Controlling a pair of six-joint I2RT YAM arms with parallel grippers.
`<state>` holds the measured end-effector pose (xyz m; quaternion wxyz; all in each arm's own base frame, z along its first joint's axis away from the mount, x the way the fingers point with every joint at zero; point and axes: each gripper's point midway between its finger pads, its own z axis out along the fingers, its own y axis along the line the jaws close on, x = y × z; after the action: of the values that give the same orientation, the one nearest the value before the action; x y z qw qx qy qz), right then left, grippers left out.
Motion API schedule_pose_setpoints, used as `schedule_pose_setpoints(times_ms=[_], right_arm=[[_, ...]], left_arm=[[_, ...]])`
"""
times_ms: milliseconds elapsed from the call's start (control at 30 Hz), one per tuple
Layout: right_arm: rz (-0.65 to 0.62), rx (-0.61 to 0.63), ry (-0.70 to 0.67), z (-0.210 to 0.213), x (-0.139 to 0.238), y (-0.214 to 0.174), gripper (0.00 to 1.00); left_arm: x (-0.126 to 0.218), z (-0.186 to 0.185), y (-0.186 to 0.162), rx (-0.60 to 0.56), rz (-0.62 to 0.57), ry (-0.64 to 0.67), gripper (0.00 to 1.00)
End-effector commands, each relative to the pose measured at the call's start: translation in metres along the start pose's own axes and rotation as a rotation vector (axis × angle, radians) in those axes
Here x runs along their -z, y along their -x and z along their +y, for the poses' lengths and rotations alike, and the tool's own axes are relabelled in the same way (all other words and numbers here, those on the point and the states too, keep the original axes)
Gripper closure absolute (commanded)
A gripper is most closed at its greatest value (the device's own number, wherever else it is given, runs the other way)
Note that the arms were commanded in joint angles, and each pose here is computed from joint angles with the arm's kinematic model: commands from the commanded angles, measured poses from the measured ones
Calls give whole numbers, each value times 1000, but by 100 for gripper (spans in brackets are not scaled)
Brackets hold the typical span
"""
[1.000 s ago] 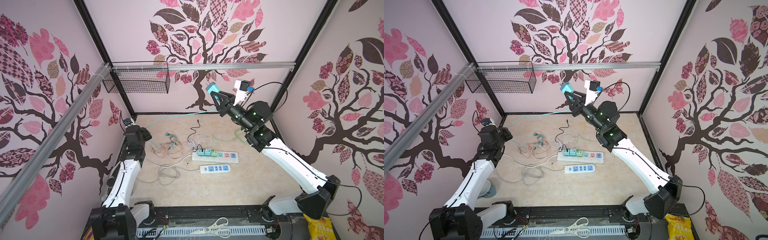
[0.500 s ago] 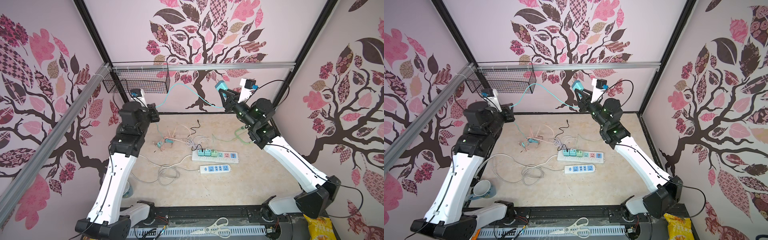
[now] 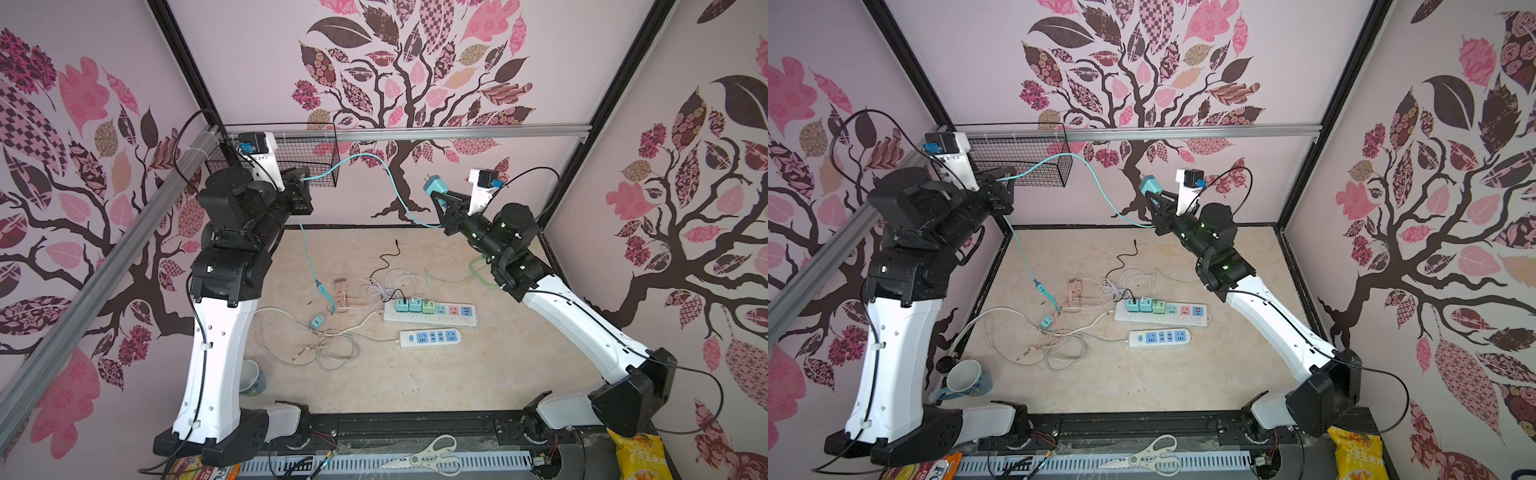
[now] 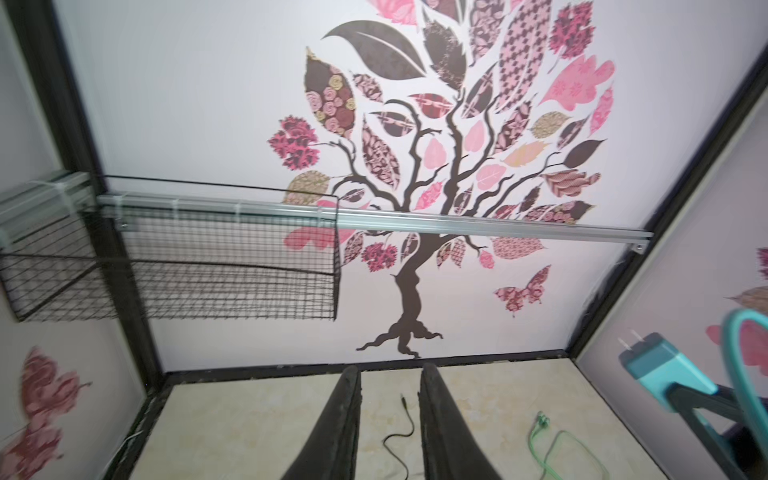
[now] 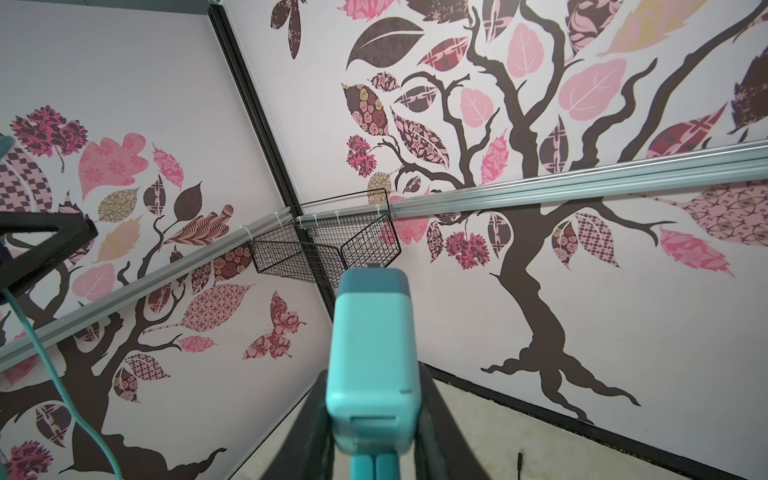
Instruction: Insert the plug
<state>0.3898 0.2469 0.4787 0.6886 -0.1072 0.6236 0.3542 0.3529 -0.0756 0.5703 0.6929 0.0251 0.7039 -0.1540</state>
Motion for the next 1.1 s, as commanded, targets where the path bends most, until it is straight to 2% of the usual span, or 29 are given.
schedule_pose_setpoints(times_ms=[0, 33, 100, 167, 233, 367, 500, 733, 867, 1000, 1067], right_arm=[[-29, 19, -1, -1, 4, 14, 100], [-34, 20, -1, -2, 4, 16, 100], [-45, 18, 9, 1, 5, 20, 100], [-55, 16, 21, 4, 4, 24, 100], [-54, 12, 27, 5, 3, 24, 100], [-43, 8, 14, 1, 4, 18, 100], [-32, 22, -19, -5, 6, 15, 100], [-53, 39, -118, -28, 30, 18, 100], [-84, 25, -174, -52, 53, 30, 100], [-147, 20, -272, -87, 84, 54, 100], [-188, 22, -337, -107, 104, 68, 100]], left_arm=[[43, -62, 56, 34, -120, -312, 100], [54, -70, 72, 21, -168, -351, 100], [67, -70, 99, -19, -248, -329, 100], [67, -59, 118, -57, -291, -253, 100], [59, -43, 126, -28, -297, -240, 100], [16, -9, 100, 103, -207, -251, 100], [-5, -12, 83, 162, -139, -326, 100], [-5, -39, 88, 191, -160, -466, 100], [-20, -89, 77, 132, -131, -586, 100], [-47, -132, 68, 166, -138, -707, 100], [-60, -167, 59, 183, -142, -797, 100]])
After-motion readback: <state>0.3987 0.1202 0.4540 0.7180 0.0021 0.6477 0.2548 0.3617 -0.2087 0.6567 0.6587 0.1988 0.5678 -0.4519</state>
